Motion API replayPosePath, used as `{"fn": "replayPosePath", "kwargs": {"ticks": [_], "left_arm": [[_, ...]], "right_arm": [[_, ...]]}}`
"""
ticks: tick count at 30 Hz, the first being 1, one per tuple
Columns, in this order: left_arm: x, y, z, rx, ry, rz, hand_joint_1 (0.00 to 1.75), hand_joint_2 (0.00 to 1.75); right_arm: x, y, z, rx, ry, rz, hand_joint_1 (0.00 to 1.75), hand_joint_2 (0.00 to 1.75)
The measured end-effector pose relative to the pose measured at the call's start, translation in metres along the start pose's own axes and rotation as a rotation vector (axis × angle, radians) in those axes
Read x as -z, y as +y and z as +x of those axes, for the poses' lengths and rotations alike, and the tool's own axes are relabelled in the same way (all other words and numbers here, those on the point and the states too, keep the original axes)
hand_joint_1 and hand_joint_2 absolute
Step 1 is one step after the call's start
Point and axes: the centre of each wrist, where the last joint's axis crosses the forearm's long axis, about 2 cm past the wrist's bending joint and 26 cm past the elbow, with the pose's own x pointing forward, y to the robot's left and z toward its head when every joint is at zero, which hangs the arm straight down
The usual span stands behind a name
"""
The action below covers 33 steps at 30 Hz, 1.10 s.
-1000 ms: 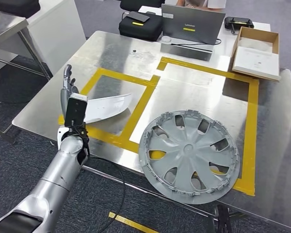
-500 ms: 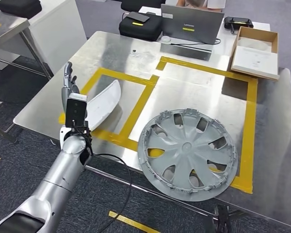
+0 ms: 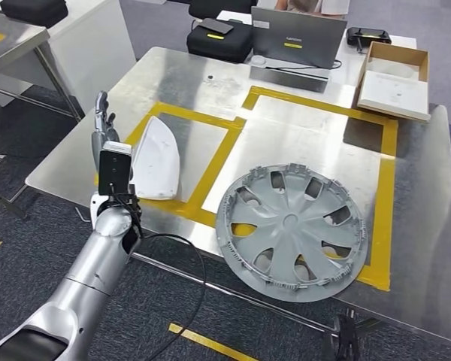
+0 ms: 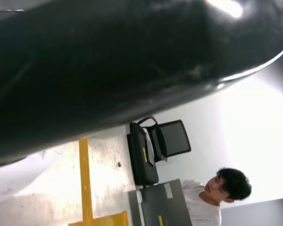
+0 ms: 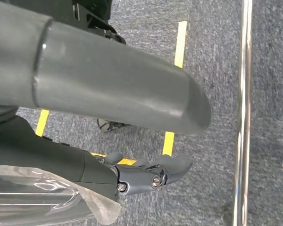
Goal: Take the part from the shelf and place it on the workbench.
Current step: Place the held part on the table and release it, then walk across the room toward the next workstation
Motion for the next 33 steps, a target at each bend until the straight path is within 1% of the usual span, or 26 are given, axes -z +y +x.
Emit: {"fn": "replayPosePath", "kwargs": {"ticks": [7,23,28,33], "left_arm": [[-0.002,-0.001,0.0,0.003,0.003,0.007,0.0,0.0],[-0.006,0.003,-0.003,0.032,0.008,0.026,0.0,0.0],[-0.003,0.004,-0.002,0.041,-0.003,0.028,0.0,0.0],[-0.002,0.004,-0.001,0.042,-0.007,0.024,0.0,0.0]], "right_arm": [[-0.001,0.001,-0.004,-0.008,0.003,-0.003,0.0,0.0],[-0.004,0.015,-0.012,-0.022,-0.004,0.007,0.0,0.0],[-0.006,0.02,-0.015,-0.024,0.001,0.018,0.0,0.0],[-0.005,0.021,-0.015,-0.018,0.008,0.02,0.0,0.0]]}}
